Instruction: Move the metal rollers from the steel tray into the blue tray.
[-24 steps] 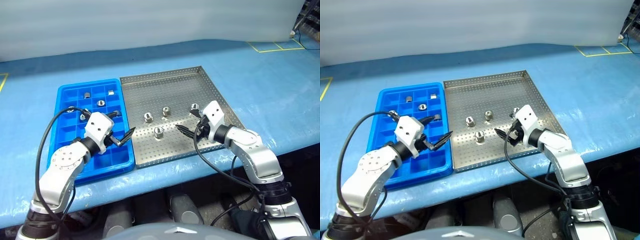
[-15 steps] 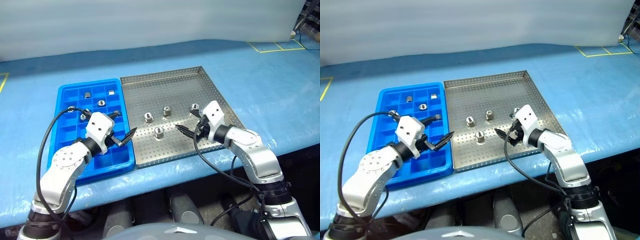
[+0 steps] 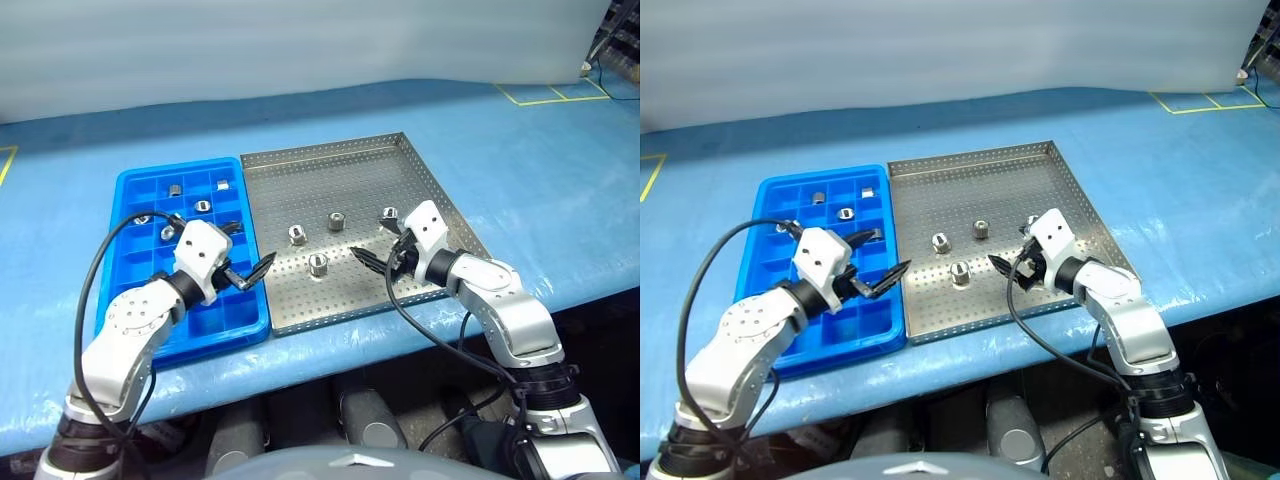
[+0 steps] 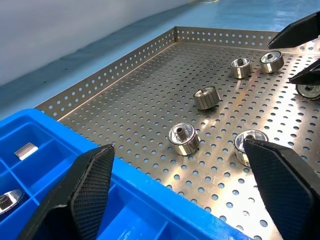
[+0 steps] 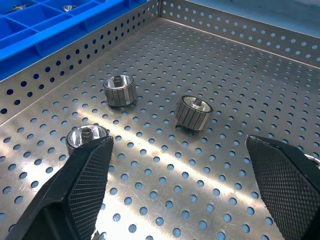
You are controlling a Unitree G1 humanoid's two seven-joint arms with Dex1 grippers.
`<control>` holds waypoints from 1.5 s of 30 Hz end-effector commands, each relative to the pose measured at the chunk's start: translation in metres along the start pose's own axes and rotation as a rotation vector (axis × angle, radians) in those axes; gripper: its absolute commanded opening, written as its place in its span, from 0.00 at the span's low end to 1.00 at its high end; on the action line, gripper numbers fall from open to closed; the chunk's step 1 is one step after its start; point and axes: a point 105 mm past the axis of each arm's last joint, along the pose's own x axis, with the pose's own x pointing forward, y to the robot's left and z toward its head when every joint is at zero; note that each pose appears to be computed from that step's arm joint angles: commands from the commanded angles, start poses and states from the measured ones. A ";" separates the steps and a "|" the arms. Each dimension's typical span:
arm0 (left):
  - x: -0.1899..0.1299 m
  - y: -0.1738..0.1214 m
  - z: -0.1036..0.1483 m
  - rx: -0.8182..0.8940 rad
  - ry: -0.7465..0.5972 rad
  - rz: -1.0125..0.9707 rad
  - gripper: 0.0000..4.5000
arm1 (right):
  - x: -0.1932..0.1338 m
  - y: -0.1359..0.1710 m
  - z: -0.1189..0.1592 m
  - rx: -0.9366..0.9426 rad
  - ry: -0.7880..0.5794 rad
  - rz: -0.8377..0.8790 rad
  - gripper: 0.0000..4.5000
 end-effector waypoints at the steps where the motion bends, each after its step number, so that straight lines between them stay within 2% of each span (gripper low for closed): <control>1: 0.000 0.000 0.011 0.026 -0.038 -0.003 1.00 | -0.002 -0.001 0.011 -0.030 -0.035 -0.008 0.99; 16: 0.006 -0.004 0.007 0.037 -0.019 -0.039 1.00 | -0.002 -0.001 0.013 -0.036 -0.041 -0.028 0.99; 21: 0.025 -0.025 0.008 0.053 -0.008 -0.144 1.00 | -0.004 0.011 0.017 -0.045 -0.062 0.035 0.99; 24: 0.042 -0.039 0.003 0.065 0.037 -0.228 1.00 | -0.007 0.032 0.026 -0.043 -0.114 0.140 0.99; 27: 0.055 -0.039 -0.007 0.073 0.114 -0.235 1.00 | -0.009 0.043 0.029 -0.044 -0.127 0.176 0.99; 35: 0.084 -0.034 -0.022 0.106 0.222 -0.255 1.00 | -0.015 0.051 0.027 -0.038 -0.129 0.173 0.99; 45: 0.090 -0.039 -0.044 0.117 0.333 -0.294 1.00 | -0.019 0.051 0.026 -0.036 -0.135 0.131 0.99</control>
